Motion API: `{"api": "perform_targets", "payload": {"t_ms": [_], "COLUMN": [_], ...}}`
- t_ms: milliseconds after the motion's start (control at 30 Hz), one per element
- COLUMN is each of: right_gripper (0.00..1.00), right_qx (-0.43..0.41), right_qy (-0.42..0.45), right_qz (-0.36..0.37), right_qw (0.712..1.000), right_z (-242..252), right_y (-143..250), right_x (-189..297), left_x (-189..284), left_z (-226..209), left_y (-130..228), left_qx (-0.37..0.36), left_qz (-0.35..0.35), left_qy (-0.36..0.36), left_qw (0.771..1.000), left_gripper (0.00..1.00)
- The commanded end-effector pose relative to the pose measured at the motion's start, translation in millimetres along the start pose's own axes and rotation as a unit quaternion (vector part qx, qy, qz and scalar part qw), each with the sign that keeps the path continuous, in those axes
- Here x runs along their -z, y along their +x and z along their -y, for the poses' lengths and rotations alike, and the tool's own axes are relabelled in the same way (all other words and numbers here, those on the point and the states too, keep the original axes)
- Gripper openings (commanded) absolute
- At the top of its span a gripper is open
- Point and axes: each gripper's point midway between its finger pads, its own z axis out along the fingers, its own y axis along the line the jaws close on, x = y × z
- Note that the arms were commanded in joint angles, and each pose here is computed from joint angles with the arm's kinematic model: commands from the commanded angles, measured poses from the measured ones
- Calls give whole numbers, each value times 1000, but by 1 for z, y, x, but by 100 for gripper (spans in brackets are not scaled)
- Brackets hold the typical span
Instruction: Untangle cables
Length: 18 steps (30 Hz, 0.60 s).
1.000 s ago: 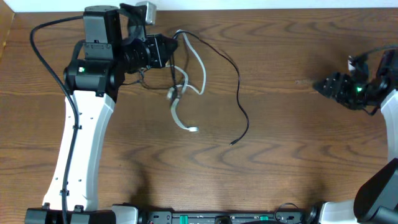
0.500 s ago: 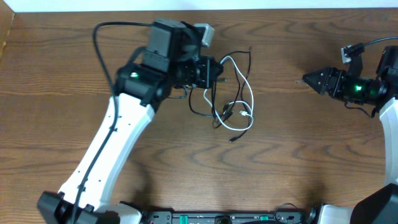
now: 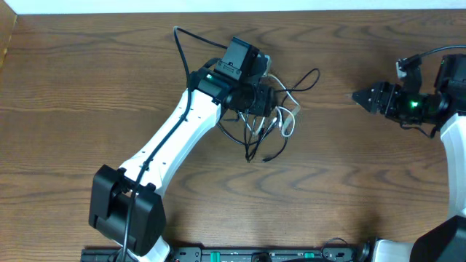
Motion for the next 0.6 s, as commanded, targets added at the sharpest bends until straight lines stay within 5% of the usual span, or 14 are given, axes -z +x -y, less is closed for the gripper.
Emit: {"api": "perform_targets", "payload": {"t_ms": [0,567], "right_gripper": [77,79], "right_qx": [10,57], "right_qy": [6,-43], "right_qz": [0,-23], "right_qw": [1000,997], "right_z": [-6,-73], "right_y": [-1,6], "right_x": [-2,-51], "left_x": [27,171], "left_z": [-3,4], "left_y": [-13,-29], "left_qx": [-33,-44], "left_qz": [28,180], "left_qy": [-31,-95], "left_qw": [999,978], "left_gripper": [66,68]}}
